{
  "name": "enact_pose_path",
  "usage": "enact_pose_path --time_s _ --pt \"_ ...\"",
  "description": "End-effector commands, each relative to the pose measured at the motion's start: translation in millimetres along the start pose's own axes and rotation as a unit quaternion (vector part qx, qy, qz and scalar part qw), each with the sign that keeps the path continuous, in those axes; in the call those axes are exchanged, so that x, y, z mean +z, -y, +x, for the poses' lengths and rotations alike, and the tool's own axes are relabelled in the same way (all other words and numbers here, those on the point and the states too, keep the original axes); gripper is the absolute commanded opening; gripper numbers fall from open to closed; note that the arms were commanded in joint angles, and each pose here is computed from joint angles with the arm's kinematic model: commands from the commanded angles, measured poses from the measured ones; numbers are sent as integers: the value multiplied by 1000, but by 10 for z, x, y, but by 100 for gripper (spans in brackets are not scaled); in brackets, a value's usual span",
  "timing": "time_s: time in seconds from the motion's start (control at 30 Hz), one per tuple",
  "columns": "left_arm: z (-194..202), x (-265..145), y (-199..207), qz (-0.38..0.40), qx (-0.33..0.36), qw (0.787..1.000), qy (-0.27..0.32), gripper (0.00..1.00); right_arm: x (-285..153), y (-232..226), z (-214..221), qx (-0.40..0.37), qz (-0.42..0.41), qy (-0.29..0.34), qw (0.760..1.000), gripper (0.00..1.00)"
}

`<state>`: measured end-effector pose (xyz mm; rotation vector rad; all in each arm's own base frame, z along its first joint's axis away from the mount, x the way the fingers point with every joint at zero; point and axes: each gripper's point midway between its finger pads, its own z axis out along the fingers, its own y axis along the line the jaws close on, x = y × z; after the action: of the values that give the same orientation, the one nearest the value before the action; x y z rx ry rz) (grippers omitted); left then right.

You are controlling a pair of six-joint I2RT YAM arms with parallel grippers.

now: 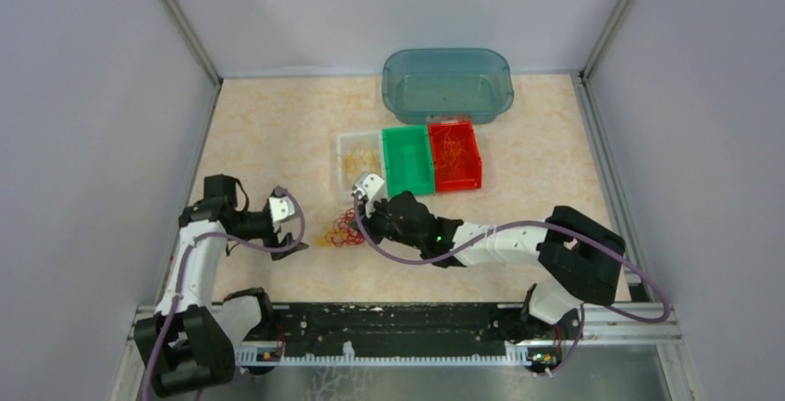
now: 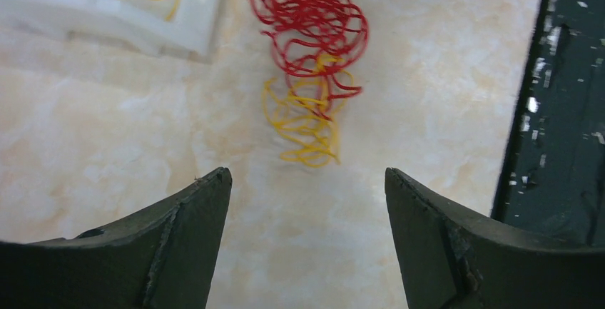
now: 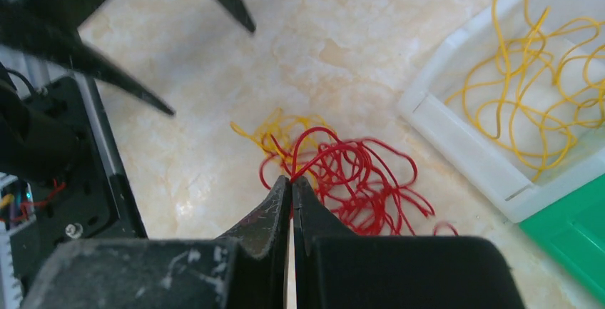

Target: Untangle the cables

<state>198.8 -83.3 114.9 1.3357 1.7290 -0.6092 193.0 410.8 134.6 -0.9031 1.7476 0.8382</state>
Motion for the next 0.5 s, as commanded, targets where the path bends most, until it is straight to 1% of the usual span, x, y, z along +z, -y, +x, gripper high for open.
enact_pose_path --time_s 0.0,0.03,0.07,0.17,0.23,0.33,0.47 --pt "125 190 339 64 48 997 -22 85 -77 -5 -446 38 10 79 996 0" --pt "202 226 388 69 50 996 -42 85 -87 3 -435 39 12 78 996 0" --pt "234 259 342 58 66 995 -52 85 -101 6 -406 40 12 76 996 0" --pt "228 328 294 47 77 995 -46 84 -151 20 -288 47 13 66 997 0" --pt "174 378 202 38 84 995 -39 81 -194 27 -214 51 13 61 997 0" --pt "75 443 103 34 96 995 -21 80 -235 34 -111 55 14 51 997 0" --pt "62 567 178 73 106 991 -24 78 -246 37 -73 61 14 48 997 0"
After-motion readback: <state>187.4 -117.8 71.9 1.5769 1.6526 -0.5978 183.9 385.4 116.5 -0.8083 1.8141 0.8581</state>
